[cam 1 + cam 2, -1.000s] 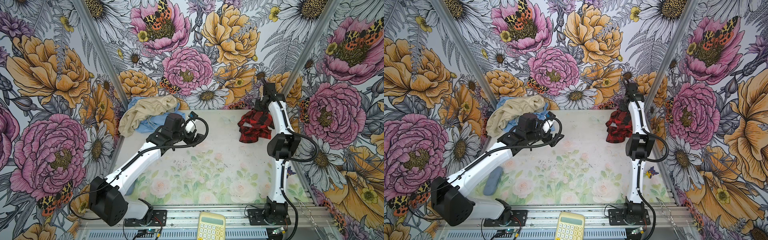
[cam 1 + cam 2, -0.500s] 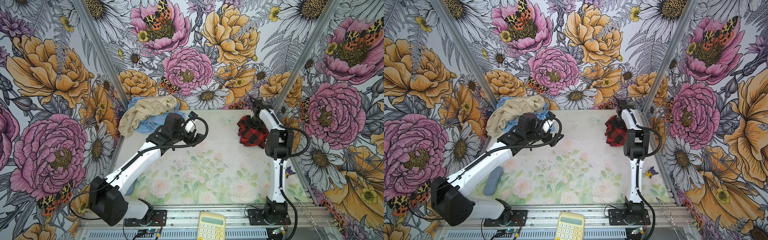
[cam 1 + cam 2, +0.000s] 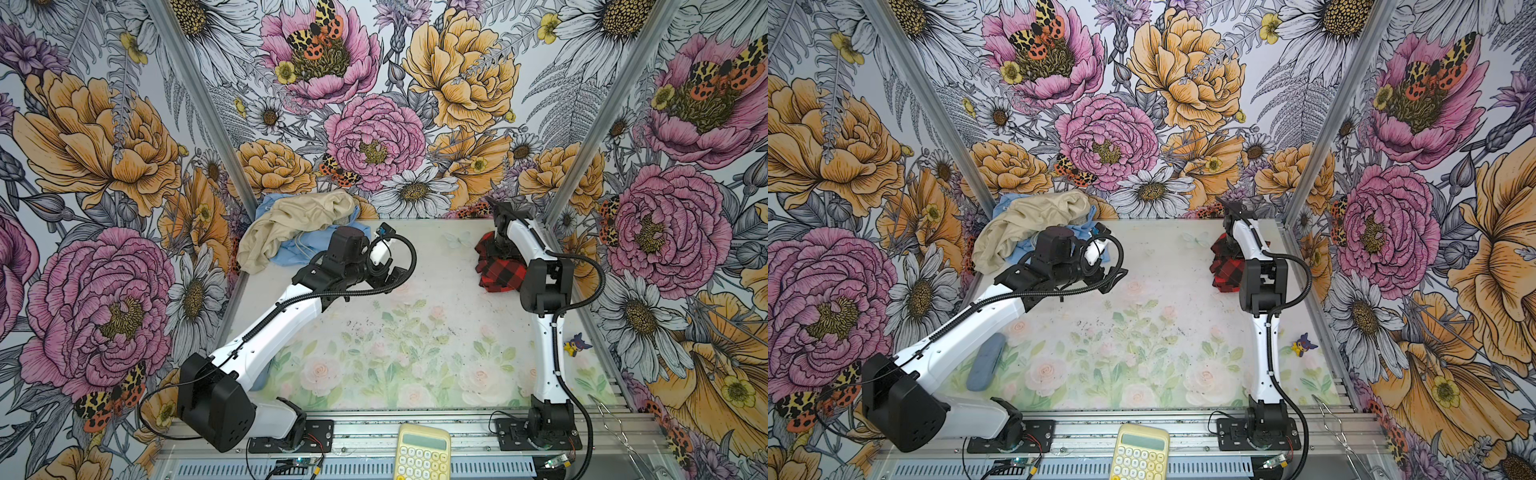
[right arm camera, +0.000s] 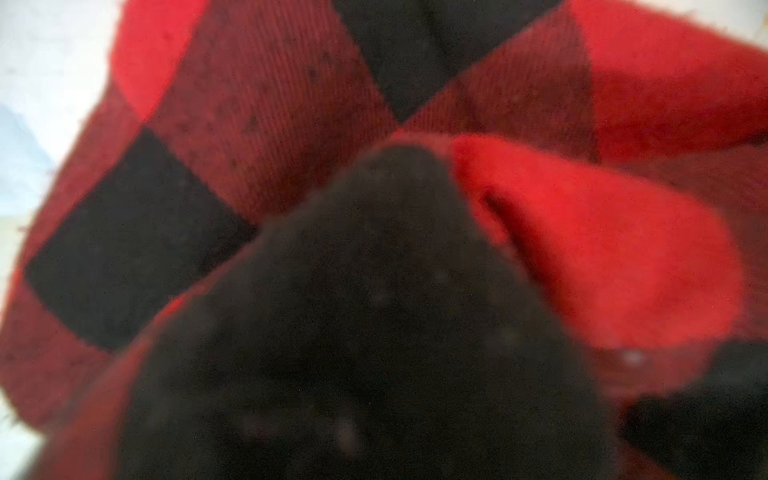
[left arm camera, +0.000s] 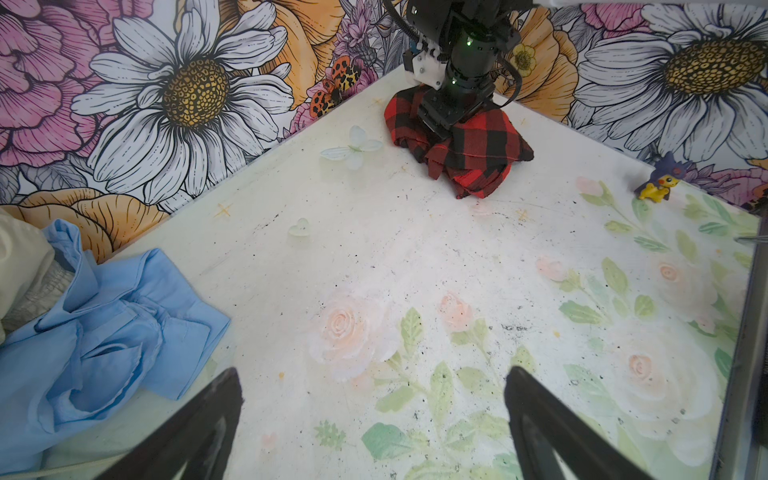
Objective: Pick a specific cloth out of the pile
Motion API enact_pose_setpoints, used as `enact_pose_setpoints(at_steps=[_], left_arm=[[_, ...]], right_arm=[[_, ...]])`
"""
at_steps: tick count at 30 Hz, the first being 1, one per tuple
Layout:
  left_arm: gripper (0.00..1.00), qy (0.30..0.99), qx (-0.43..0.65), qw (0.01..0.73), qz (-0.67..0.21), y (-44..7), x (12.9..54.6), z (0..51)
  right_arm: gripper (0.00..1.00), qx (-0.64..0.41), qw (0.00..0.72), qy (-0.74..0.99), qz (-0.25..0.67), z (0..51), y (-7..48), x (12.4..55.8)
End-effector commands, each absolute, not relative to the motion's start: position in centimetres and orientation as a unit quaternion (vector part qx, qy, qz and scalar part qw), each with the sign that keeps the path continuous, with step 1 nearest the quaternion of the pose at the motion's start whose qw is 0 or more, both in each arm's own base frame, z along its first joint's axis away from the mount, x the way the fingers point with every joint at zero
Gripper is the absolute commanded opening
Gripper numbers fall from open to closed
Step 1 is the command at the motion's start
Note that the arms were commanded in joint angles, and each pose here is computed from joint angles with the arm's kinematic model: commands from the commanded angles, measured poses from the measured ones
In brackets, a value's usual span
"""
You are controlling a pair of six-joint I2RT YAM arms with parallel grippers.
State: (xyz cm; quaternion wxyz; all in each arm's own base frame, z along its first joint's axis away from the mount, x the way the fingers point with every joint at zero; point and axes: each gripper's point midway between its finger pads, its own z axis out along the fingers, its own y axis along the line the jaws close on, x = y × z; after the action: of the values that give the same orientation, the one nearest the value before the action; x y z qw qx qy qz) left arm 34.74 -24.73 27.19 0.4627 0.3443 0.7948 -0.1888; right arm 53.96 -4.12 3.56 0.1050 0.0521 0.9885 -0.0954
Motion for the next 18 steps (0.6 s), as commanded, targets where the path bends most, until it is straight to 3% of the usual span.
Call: enact_pose_setpoints(at_steps=[1,3,4,8,14,18], left_arm=[[0.99,0.785,0.345,0.477,-0.192,-24.7,34.7,28.1],[0.99,0.786,0.345,0.475,-0.192,-24.7,34.7,28.0],[0.99,0.786,0.345,0.476,-0.193,-24.7,34.7,28.1],[0.99,0.787,0.345,0.474,-0.192,-24.7,34.8,27.8],[0.99,0.789,0.343,0.473,-0.187,-24.5,35.0,27.7],[0.99,0.788,0.342,0.475,-0.189,-24.5,35.0,27.9]], right_arm=[[0.46,0.06,0.075,0.99,-0.106,1.5,-5.1,53.3],[0.11,0.064,0.085,0.99,-0.097,1.9,-5.0,54.0],[0.0,0.064,0.093,0.989,-0.097,2.2,-5.1,54.4],[0.0,0.07,0.143,0.984,-0.081,4.7,-5.7,56.8],[0.0,0.139,0.254,0.957,-0.035,12.4,-8.3,59.9],[0.0,0.182,0.267,0.946,-0.02,13.7,-9.9,59.7]])
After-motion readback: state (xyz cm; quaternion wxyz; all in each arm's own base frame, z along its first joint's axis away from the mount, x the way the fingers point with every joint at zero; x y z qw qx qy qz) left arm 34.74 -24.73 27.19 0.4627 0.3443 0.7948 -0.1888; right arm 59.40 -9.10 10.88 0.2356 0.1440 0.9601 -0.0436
